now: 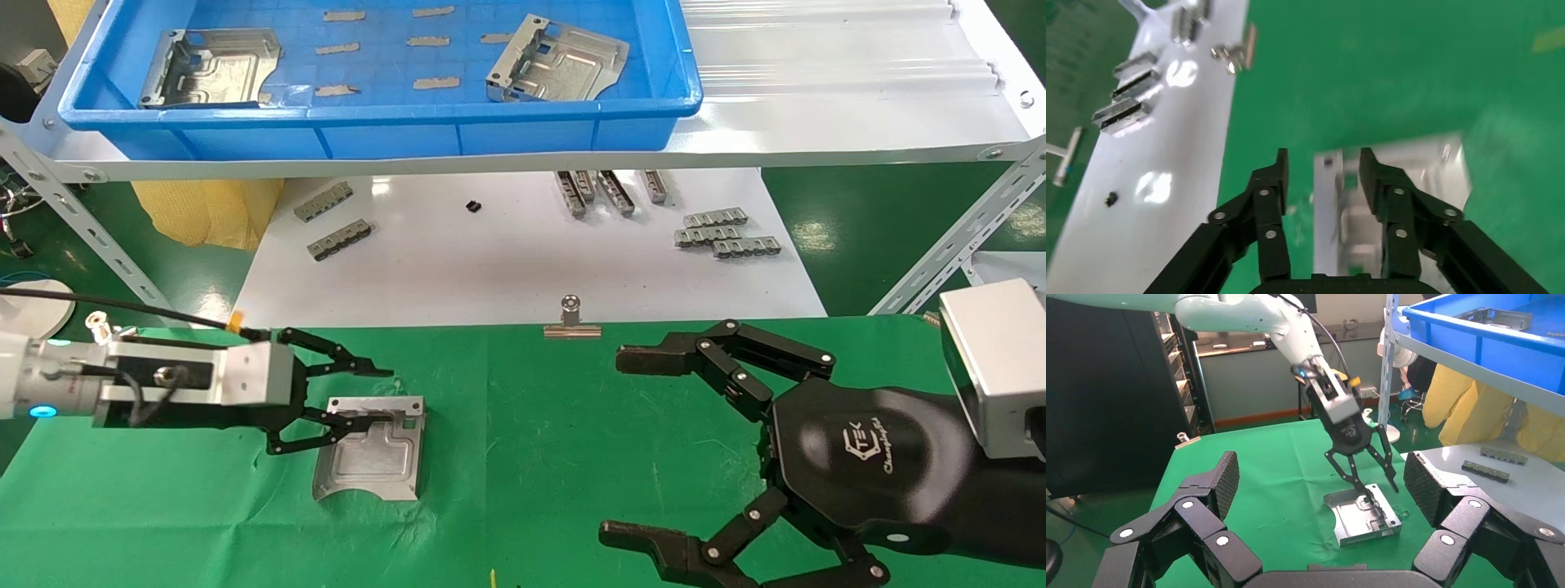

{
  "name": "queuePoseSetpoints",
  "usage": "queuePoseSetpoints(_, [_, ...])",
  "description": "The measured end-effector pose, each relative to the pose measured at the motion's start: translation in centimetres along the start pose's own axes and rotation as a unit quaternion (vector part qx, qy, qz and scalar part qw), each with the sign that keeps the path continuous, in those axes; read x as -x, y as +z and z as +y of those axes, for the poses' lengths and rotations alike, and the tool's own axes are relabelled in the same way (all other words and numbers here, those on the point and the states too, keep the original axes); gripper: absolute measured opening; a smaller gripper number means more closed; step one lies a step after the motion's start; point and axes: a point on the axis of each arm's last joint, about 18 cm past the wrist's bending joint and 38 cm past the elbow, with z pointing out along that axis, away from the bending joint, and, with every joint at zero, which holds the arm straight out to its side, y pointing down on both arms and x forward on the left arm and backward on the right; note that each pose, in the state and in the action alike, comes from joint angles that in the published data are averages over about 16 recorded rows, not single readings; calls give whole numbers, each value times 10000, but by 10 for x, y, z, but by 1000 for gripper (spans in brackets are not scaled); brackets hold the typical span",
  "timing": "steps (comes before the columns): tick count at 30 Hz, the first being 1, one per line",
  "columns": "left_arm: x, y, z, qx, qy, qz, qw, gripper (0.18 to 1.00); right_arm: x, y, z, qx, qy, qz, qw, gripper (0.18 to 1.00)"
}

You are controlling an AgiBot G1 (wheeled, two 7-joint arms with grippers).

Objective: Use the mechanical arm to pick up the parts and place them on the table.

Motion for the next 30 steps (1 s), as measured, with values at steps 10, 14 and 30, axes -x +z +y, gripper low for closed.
queuePoseSetpoints(10, [2,-7,-7,-430,-692,-274,9963,611,0,0,0,0,1,2,10000,1000])
queuePoseSetpoints(14, [2,-8,-7,-482,-771,-313,9954,698,0,0,0,-1,1,2,10000,1000])
queuePoseSetpoints(30, [-5,-12,-17,-949,-1051,-432,9890,955,0,0,0,-1,1,3,10000,1000])
